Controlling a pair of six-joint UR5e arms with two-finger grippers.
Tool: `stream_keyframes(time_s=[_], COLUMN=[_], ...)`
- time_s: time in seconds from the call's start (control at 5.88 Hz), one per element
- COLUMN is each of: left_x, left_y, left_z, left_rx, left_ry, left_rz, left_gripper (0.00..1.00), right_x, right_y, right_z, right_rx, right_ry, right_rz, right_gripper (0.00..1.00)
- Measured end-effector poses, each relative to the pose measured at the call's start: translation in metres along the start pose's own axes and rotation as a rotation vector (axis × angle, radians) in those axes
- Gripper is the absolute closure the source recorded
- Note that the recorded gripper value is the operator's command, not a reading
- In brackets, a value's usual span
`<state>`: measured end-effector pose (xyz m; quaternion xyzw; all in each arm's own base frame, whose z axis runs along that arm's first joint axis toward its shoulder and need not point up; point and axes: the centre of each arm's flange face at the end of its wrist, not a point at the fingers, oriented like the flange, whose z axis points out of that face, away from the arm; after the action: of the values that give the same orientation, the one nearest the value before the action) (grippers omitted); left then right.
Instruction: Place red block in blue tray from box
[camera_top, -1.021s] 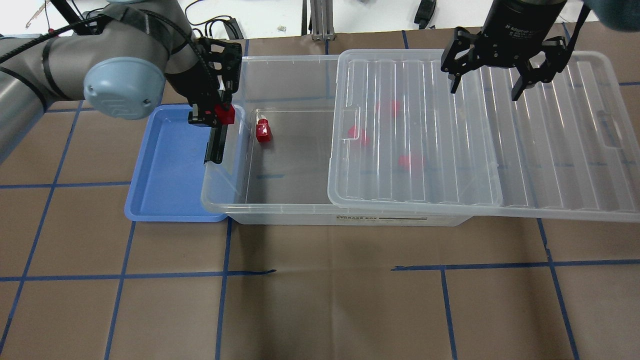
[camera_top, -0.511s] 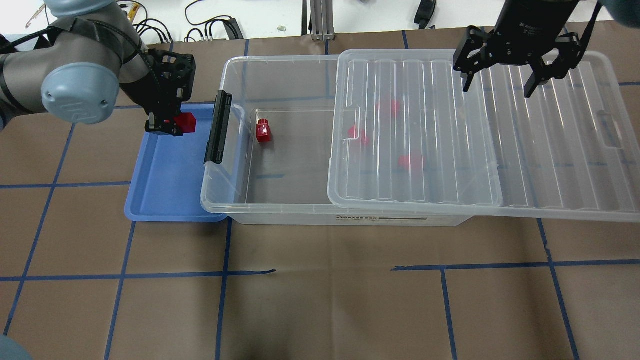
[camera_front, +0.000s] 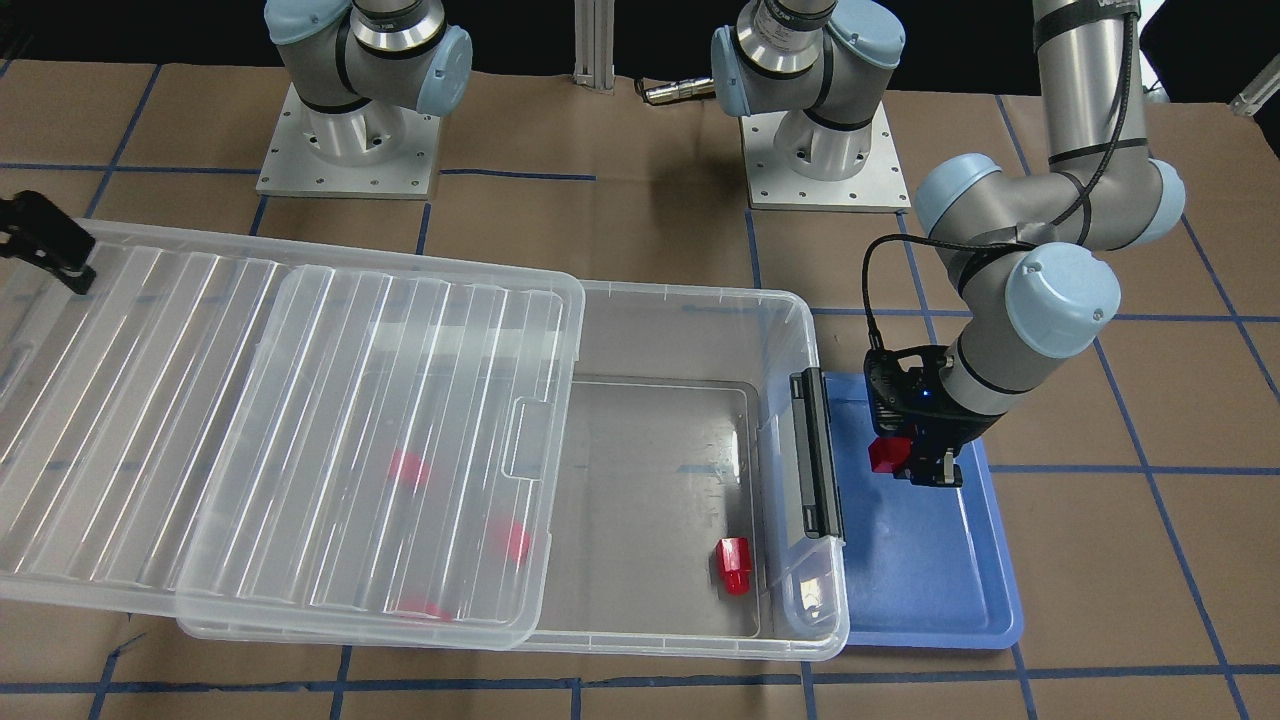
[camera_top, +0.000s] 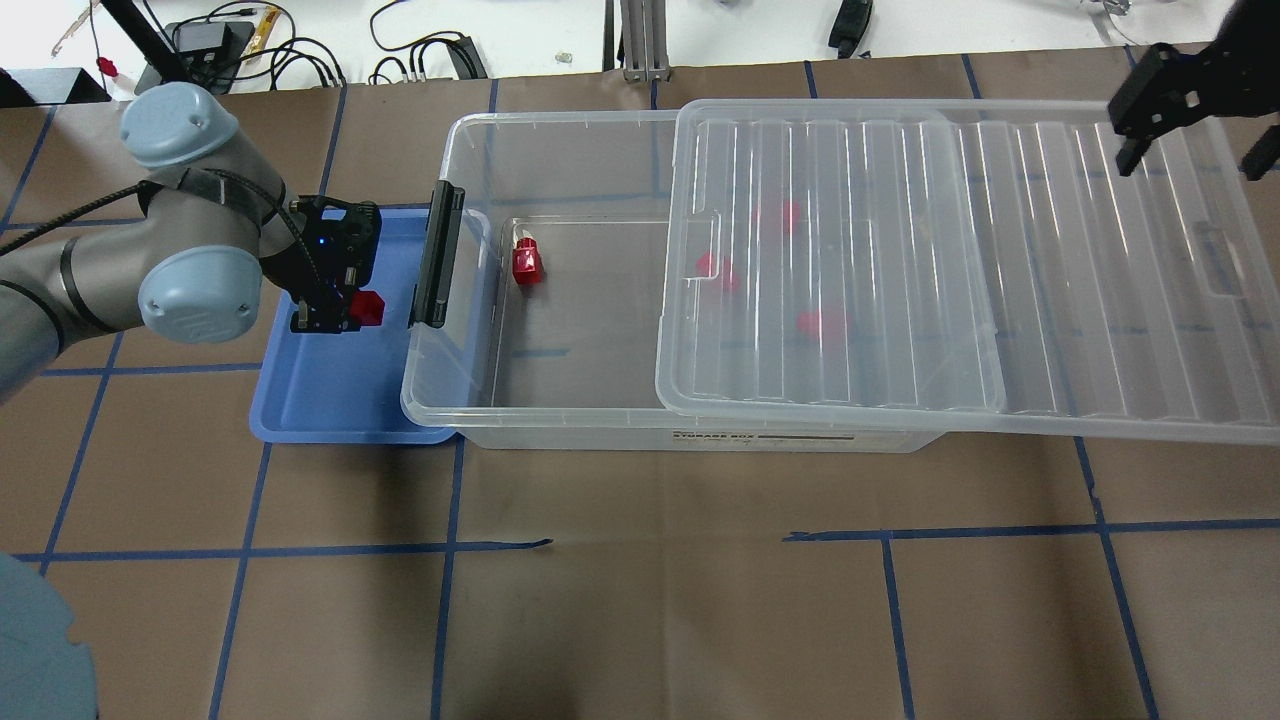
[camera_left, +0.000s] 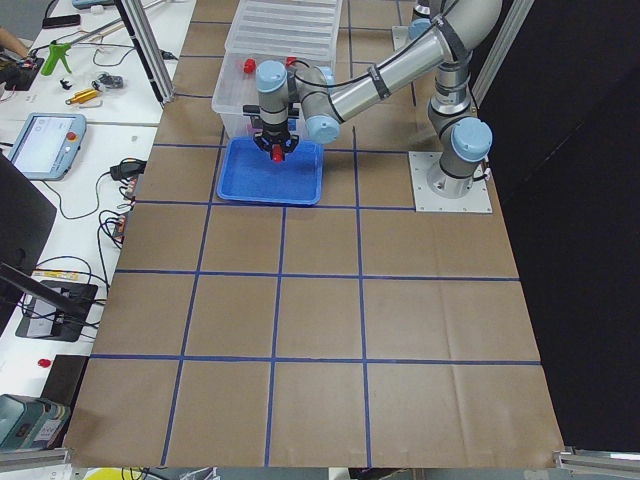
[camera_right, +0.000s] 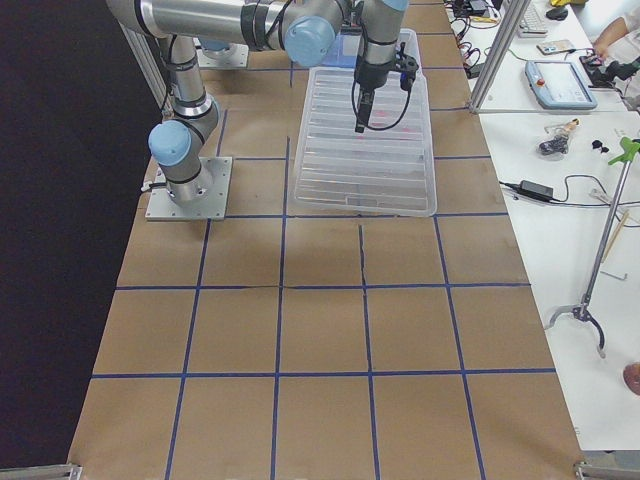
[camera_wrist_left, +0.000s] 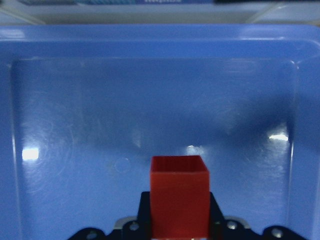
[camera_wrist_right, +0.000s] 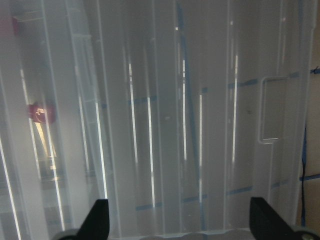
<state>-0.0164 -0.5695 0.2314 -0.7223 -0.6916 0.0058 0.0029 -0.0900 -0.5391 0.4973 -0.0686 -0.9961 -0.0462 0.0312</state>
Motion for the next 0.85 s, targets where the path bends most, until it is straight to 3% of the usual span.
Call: stream_keyframes(time_s=[0.17, 0.34, 0.51, 0.68, 0.85], left_x=[0.0, 0.001, 0.001, 0.001, 0.0], left_y=[0.001, 0.001, 0.001, 0.0, 0.0], left_z=[0.022, 0.034, 0.042, 0.046, 0.046], left_rx=[0.005, 0.009, 0.012, 0.011, 0.009], left_ry=[0.029, 0.049, 0.063, 0.069, 0.072], left_rz=[0.002, 0.002, 0.003, 0.004, 0.004], left_gripper=[0.76, 0.67, 0.29, 0.14, 0.14], right_x=[0.06, 0.118, 0.166, 0.193, 0.204], right_y=[-0.009, -0.019, -0.03, -0.04, -0.043], right_z=[0.021, 0.05, 0.08, 0.107, 0.128], right_rx=[-0.041, -0.07, -0.079, -0.091, -0.112], right_ry=[0.014, 0.021, 0.02, 0.013, -0.001], right_rz=[0.003, 0.006, 0.003, 0.007, 0.015], right_gripper=[0.0, 0.0, 0.0, 0.0, 0.0])
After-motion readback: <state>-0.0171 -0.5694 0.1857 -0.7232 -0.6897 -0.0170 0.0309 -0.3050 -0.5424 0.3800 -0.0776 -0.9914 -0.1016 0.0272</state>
